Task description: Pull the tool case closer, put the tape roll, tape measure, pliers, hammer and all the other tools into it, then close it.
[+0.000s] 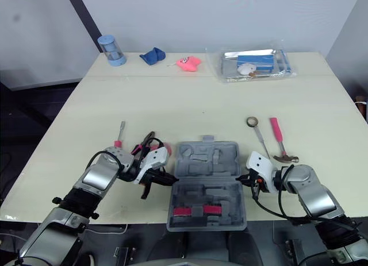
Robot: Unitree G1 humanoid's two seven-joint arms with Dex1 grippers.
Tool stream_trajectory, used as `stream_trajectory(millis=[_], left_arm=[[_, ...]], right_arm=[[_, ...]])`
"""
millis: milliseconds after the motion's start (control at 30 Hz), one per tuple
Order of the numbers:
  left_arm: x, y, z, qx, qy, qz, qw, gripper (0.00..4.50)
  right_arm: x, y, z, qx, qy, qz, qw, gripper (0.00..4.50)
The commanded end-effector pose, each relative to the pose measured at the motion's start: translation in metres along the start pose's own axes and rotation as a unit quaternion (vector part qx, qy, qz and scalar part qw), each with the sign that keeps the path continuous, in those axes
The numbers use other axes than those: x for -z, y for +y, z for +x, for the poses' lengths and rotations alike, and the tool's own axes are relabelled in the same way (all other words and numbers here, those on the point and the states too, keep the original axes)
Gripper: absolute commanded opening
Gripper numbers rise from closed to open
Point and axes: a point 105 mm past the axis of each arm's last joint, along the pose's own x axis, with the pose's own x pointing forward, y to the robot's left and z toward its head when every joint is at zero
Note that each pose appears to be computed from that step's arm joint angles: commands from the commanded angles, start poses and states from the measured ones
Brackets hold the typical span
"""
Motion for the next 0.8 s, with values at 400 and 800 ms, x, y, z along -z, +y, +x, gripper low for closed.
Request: stream_trajectory(millis=[400,800], left_arm=[[0.004,-0.020,0.008,0.052,0.013,0.015,0.998,0.00],[0.004,-0.022,0.011,0.060,0.013,0.018,0.998,0.00]], right_arm=[[-0.001,0.017,-0.002,-0.026,-0.002,0.009,1.000,0.02],[0.001,0.019,-0.005,-0.026,0.002,0.018,0.999,0.02]])
